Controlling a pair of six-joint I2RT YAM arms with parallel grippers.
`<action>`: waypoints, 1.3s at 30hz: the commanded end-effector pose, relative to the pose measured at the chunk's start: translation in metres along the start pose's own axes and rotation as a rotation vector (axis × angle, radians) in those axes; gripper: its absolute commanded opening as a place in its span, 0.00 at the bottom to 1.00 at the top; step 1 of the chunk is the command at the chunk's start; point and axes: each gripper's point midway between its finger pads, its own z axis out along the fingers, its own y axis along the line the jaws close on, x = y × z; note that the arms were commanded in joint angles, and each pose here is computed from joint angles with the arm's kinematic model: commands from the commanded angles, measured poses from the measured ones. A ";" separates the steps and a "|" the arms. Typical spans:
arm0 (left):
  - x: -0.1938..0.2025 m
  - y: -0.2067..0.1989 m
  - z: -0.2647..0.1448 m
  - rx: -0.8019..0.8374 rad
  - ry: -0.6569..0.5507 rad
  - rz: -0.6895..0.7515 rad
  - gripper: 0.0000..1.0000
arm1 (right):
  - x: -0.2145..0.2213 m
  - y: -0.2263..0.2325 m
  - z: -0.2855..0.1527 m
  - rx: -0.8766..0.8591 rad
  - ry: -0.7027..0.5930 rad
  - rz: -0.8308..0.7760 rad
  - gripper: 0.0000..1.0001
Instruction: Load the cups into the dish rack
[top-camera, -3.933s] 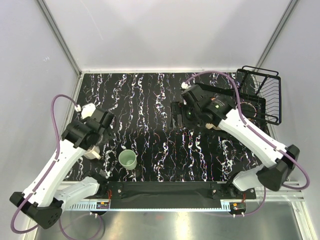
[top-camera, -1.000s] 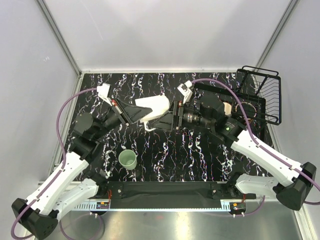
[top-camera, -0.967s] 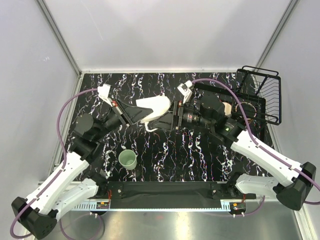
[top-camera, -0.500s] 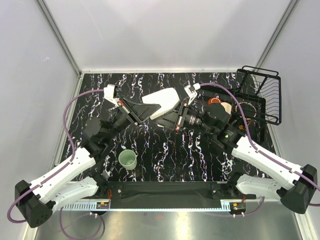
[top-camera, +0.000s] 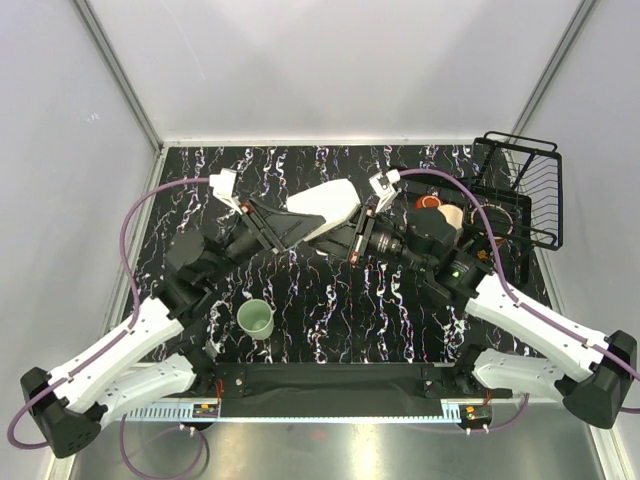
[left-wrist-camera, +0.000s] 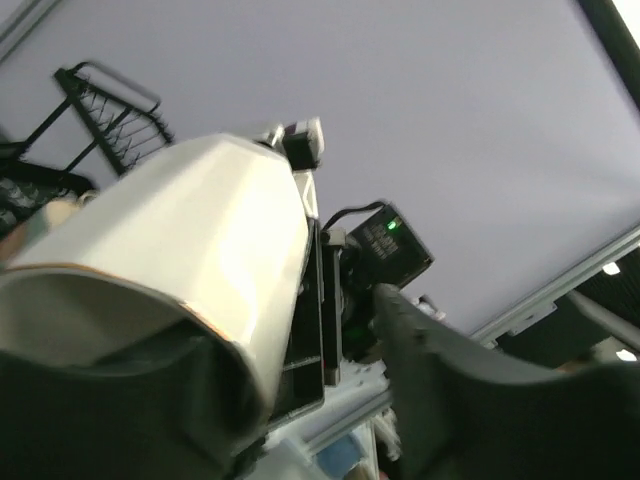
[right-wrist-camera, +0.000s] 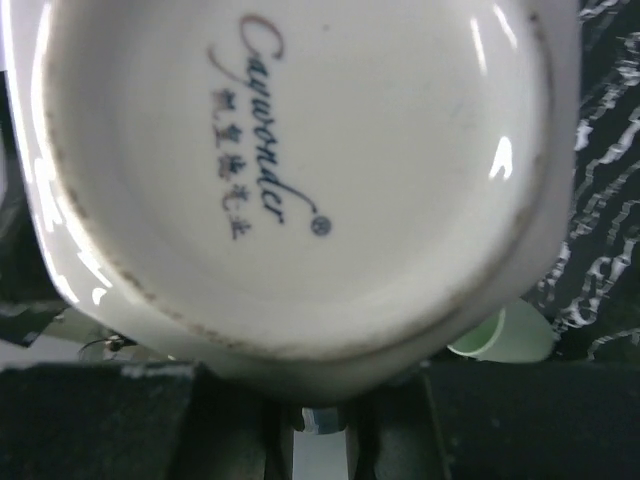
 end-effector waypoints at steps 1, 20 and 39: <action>-0.002 0.001 -0.015 -0.117 0.037 0.126 0.72 | -0.025 -0.015 0.000 0.136 -0.100 -0.065 0.00; -0.042 0.079 -0.140 -0.769 -0.108 0.356 0.84 | -0.132 -0.229 -0.063 1.248 -0.254 -0.236 0.00; -0.016 0.097 -0.146 -0.787 0.066 0.438 0.84 | -0.197 -0.363 -0.086 1.562 -0.331 -0.265 0.00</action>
